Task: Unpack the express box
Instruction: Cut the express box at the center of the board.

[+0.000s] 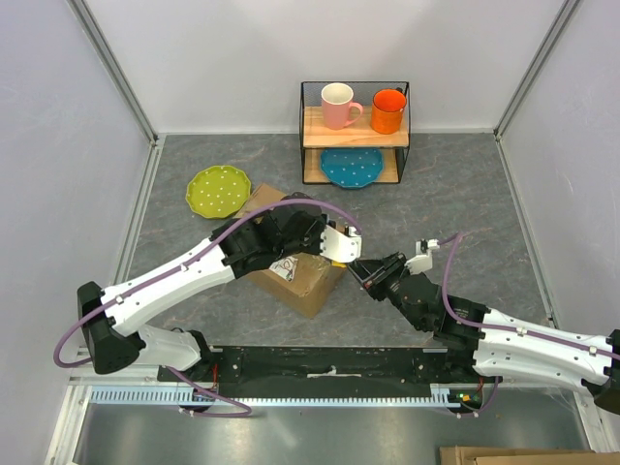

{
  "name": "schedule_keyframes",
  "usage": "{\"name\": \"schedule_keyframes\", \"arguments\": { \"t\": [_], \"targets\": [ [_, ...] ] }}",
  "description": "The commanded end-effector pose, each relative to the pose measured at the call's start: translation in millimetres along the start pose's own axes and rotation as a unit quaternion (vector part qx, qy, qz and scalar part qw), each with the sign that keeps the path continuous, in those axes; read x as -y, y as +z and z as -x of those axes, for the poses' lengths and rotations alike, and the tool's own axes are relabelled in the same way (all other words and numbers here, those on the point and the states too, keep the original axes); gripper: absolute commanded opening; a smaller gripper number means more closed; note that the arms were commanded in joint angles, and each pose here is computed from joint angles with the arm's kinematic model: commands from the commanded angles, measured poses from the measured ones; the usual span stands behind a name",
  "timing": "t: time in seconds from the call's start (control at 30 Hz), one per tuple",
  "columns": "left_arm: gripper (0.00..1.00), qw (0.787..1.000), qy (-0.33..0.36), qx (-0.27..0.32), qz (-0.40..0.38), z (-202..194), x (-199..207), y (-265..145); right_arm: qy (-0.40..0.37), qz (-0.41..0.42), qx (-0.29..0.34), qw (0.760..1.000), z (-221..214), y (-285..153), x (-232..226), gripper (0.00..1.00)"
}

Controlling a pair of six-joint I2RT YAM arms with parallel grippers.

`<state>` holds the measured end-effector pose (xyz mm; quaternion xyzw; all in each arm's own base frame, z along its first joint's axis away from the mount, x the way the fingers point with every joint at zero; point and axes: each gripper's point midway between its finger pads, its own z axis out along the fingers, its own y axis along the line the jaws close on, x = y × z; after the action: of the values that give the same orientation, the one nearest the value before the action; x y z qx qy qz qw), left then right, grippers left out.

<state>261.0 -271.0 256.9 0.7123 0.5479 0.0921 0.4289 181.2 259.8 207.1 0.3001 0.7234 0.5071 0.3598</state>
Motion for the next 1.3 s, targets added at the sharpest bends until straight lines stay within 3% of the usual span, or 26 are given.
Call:
{"name": "schedule_keyframes", "arguments": {
  "t": [0.0,0.17,0.2,0.23,0.33,0.37,0.5,0.6,0.73,0.87,1.07,1.27],
  "targets": [
    [0.12,0.991,-0.007,0.01,0.131,5.0,-65.5,-30.4,-0.072,-0.081,-0.055,0.993,-21.3,-9.6,57.0,0.0],
    [0.39,0.998,-0.026,0.005,0.06,-3.8,-26.2,-22.3,-0.078,-0.071,-0.034,0.994,-13.0,-7.5,43.4,0.0],
    [0.55,0.998,-0.028,0.008,0.047,-4.0,-19.9,-23.9,-0.082,-0.073,-0.033,0.993,-12.3,-7.4,43.9,0.0],
    [0.65,0.998,-0.037,0.009,0.043,-4.4,-18.2,-25.2,-0.082,-0.071,-0.032,0.994,-12.0,-7.3,42.2,0.0],
    [0.8,0.998,-0.056,0.018,0.029,0.1,-18.9,-37.1,-0.081,-0.075,-0.03,0.993,-11.5,-6.9,44.8,0.0],
    [0.99,0.997,-0.063,0.037,0.033,9.6,-28.1,-47.1,-0.08,-0.077,-0.03,0.993,-11.8,-6.6,46.2,0.0],
    [0.99,0.992,-0.098,0.082,-0.017,30.5,-25.7,-75.3,-0.079,-0.076,-0.029,0.994,-12.1,-5.7,45.4,0.0],
    [0.99,0.98,-0.067,0.123,-0.143,41.2,19.4,-95.7,-0.078,-0.072,-0.026,0.994,-11.4,-5.0,42.6,0.0],
    [1.0,0.954,-0.037,0.109,-0.276,24.1,86.1,-94.6,-0.079,-0.069,-0.024,0.994,-10.6,-4.3,37.7,0.0],
    [1.0,0.929,-0.014,0.103,-0.355,16.8,118.9,-93.1,-0.078,-0.065,-0.023,0.995,-9.7,-5.2,35.1,0.0],
    [1.0,0.91,-0.006,0.076,-0.408,8.9,132.2,-75.8,-0.079,-0.062,-0.023,0.995,-9.1,-5.4,32.8,0.0],
    [1.0,0.906,-0.014,0.067,-0.418,7.3,118.3,-61.8,-0.08,-0.062,-0.033,0.994,-13.8,-4.8,35.9,0.0]
  ]
}}
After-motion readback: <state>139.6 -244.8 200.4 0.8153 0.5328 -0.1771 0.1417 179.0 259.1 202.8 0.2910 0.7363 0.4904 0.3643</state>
